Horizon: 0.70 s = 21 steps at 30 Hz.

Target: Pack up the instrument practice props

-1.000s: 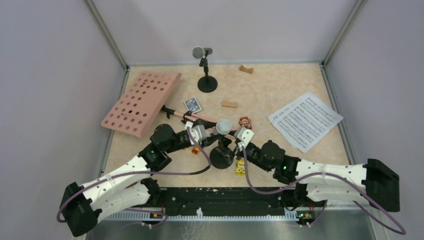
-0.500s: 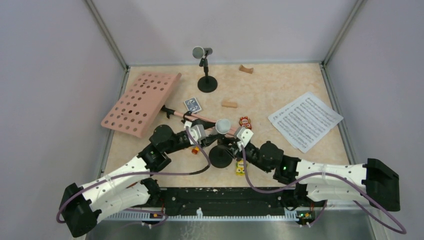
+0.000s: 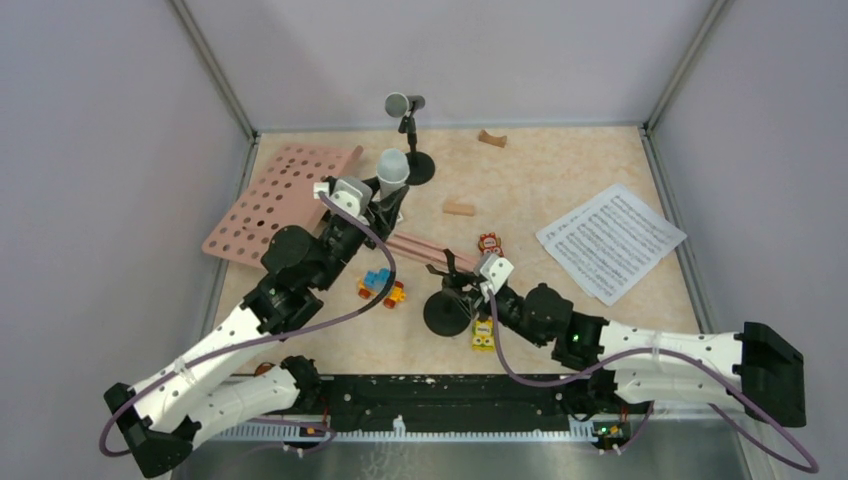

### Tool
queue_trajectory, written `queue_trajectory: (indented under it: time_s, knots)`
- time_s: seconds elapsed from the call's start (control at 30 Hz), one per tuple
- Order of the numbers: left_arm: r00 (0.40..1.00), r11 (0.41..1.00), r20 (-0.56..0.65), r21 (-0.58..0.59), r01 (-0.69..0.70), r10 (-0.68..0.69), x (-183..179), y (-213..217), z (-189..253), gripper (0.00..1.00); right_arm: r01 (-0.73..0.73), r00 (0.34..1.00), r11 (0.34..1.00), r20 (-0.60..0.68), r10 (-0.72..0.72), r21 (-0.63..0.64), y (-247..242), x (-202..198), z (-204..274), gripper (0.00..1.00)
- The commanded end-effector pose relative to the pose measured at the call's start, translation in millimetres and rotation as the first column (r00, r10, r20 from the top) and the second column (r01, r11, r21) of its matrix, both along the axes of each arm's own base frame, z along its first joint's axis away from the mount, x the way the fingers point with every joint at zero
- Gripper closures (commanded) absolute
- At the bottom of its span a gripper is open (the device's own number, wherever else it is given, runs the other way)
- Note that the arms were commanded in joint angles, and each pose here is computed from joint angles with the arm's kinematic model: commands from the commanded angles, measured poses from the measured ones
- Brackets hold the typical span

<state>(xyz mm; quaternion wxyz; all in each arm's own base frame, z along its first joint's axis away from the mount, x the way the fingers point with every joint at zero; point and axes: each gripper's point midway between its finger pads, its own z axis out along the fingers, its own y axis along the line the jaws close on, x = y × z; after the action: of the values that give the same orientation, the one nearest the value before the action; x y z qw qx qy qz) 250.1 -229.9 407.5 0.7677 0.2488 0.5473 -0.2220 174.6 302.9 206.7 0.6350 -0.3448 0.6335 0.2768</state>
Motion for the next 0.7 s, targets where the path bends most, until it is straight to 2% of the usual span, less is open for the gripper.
queue_trajectory:
  time_s: [0.0, 0.1, 0.17, 0.27, 0.43, 0.67]
  knots:
    - [0.971, 0.982, -0.159, -0.026, -0.187, 0.181, 10, 37, -24, 0.8, 0.024, 0.999, 0.996, 0.027, -0.027, 0.087, -4, 2, 24, 0.96]
    - [0.962, 0.976, -0.195, -0.069, -0.208, 0.192, 2, 49, -32, 0.78, 0.018, 0.999, 0.996, 0.027, -0.021, 0.092, -4, 1, 26, 0.78]
    - [0.949, 0.972, -0.24, -0.071, -0.225, 0.202, 1, 54, -40, 0.8, 0.018, 1.0, 0.995, 0.024, -0.02, 0.103, -5, 0, 27, 0.69]
    - [0.926, 0.973, -0.321, -0.051, -0.226, 0.198, -2, 53, -53, 0.84, 0.017, 1.0, 0.994, 0.013, -0.019, 0.109, -5, 0, 31, 0.61]
    - [0.877, 0.974, -0.444, -0.031, -0.223, 0.186, -13, 56, -75, 0.85, -0.011, 1.0, 0.995, 0.001, 0.011, 0.095, -3, -5, 38, 0.46]
    - [0.836, 0.972, -0.524, -0.059, -0.227, 0.163, -27, 64, -94, 0.84, -0.028, 0.999, 0.994, -0.023, 0.031, 0.109, -4, -10, 51, 0.29]
